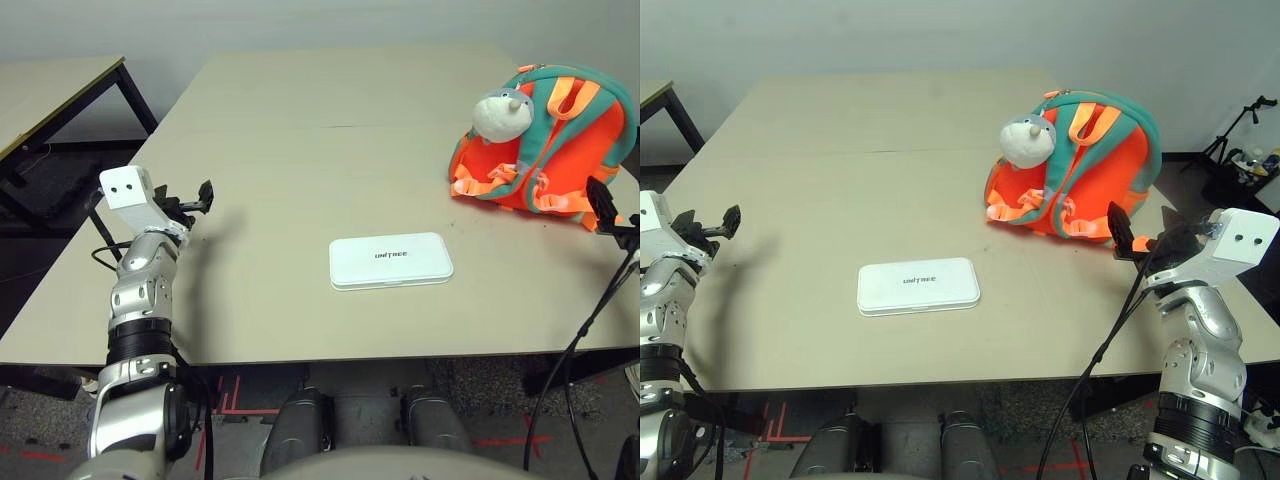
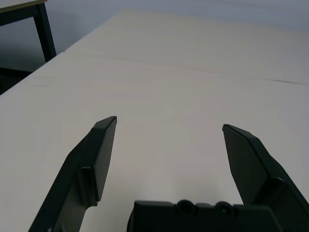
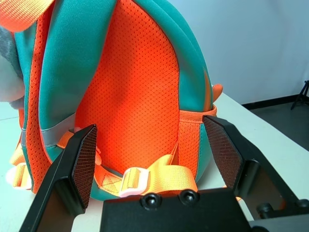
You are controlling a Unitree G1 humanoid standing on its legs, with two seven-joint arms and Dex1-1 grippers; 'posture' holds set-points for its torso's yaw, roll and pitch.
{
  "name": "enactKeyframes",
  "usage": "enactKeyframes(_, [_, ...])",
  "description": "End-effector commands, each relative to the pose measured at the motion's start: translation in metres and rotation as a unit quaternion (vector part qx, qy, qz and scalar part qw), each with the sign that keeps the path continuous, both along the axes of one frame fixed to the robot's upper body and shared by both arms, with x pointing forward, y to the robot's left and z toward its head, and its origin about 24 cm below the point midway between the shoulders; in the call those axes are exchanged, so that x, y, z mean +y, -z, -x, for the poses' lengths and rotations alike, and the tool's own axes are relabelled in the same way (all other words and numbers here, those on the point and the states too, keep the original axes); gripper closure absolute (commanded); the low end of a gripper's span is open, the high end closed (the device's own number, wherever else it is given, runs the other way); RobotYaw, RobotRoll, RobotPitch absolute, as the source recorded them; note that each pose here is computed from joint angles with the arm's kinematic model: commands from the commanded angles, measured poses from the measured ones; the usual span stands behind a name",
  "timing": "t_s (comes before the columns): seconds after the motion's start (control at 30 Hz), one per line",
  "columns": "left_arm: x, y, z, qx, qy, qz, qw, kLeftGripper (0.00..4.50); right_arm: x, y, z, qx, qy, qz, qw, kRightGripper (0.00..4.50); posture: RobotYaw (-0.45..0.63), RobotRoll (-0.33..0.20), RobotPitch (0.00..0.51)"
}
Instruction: Put the pencil case into the backpack and zip it.
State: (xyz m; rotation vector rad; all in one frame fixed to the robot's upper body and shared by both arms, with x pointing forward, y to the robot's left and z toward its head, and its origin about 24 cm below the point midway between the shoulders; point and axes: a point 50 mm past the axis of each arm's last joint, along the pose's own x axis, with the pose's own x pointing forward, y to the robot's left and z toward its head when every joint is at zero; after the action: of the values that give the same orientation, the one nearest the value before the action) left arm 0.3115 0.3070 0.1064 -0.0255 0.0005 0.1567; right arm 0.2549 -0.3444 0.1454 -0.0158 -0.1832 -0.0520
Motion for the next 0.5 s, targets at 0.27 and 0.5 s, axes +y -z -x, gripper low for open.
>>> enactKeyframes(0.27, [-0.011, -0.017, -0.006, -0.004, 0.046, 0.004, 0.999, 0.00, -0.007, -0.032, -0.008, -0.010, -0.023, 0.029, 0.999, 0.01, -0.05, 0.000, 0.050])
enactKeyframes(0.5, [-0.030, -0.057, 0.012, 0.079, 0.252, 0.123, 0.957, 0.00, 0.012, -0.041, 0.011, 0.178, -0.135, -0.077, 0.972, 0.16, -0.01, 0.000, 0.041])
